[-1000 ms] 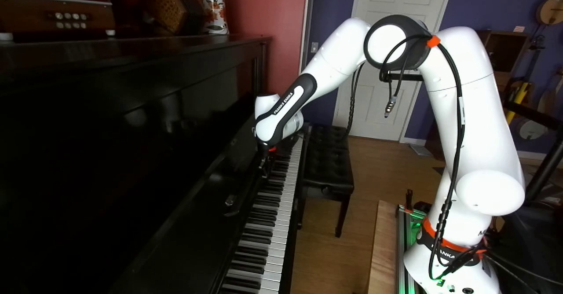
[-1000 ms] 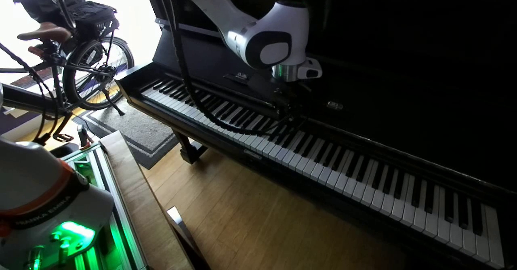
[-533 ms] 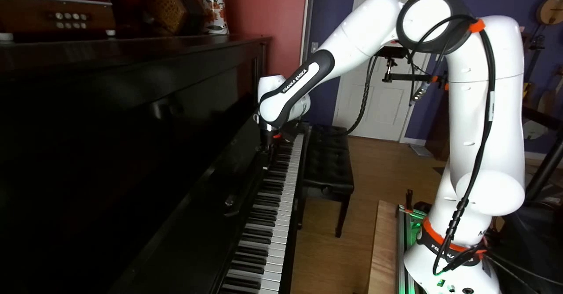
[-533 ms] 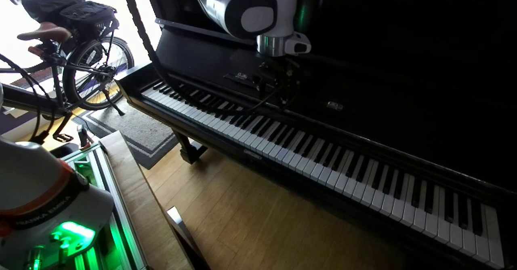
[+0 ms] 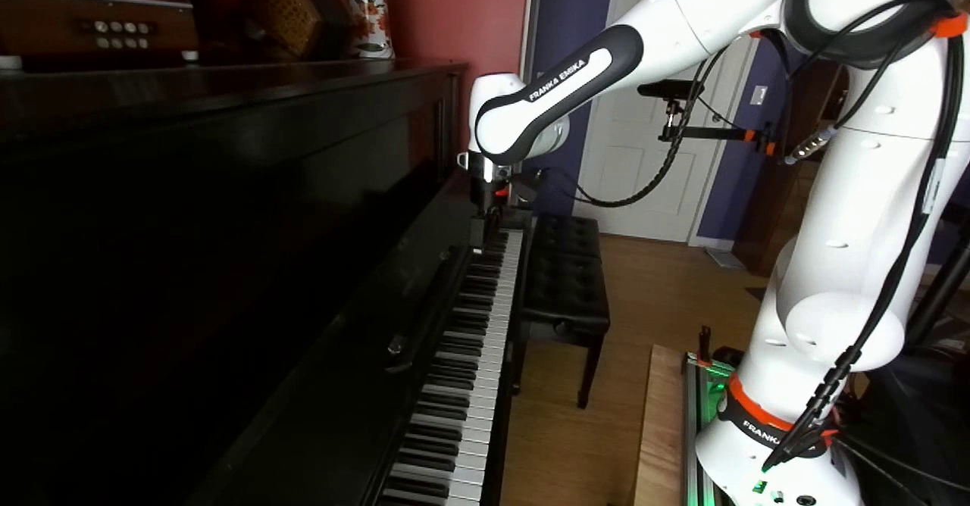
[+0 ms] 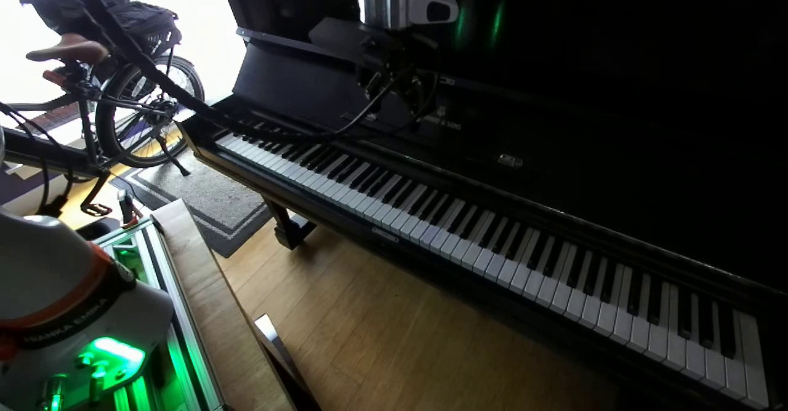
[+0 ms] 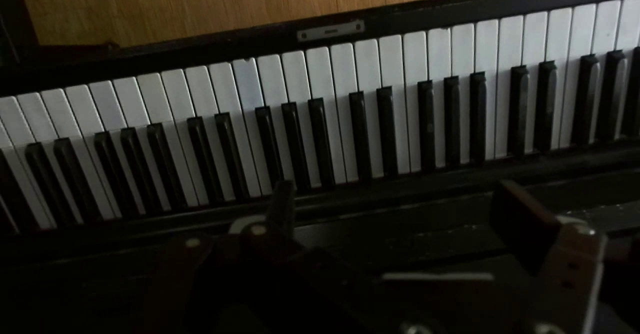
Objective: Push a black key on the piano
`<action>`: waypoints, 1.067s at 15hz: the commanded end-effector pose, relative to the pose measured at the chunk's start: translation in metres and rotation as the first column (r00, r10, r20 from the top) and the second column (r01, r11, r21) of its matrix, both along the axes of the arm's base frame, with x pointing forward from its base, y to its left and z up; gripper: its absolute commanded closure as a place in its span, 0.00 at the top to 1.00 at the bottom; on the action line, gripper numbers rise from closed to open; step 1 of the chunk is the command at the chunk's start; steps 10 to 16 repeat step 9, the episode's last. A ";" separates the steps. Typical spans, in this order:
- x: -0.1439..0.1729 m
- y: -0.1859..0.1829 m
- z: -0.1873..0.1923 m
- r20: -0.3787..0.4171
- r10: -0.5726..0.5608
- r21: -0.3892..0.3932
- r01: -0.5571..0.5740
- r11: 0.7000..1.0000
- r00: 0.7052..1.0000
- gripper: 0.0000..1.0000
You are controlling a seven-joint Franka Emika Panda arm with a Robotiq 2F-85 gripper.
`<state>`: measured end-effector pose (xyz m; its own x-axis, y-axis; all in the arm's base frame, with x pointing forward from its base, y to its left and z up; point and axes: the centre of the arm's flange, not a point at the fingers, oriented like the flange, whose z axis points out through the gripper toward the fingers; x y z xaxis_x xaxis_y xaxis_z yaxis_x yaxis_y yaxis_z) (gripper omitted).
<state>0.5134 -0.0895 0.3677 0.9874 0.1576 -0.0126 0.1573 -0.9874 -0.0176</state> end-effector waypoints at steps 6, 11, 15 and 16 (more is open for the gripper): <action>-0.035 0.005 0.037 -0.083 0.011 0.042 -0.007 0.999 0.996 1.00; -0.034 0.004 0.036 -0.081 0.010 0.042 -0.007 0.999 0.997 1.00; -0.034 0.004 0.036 -0.081 0.010 0.042 -0.007 0.999 0.997 1.00; -0.034 0.004 0.036 -0.081 0.010 0.042 -0.007 0.999 0.997 1.00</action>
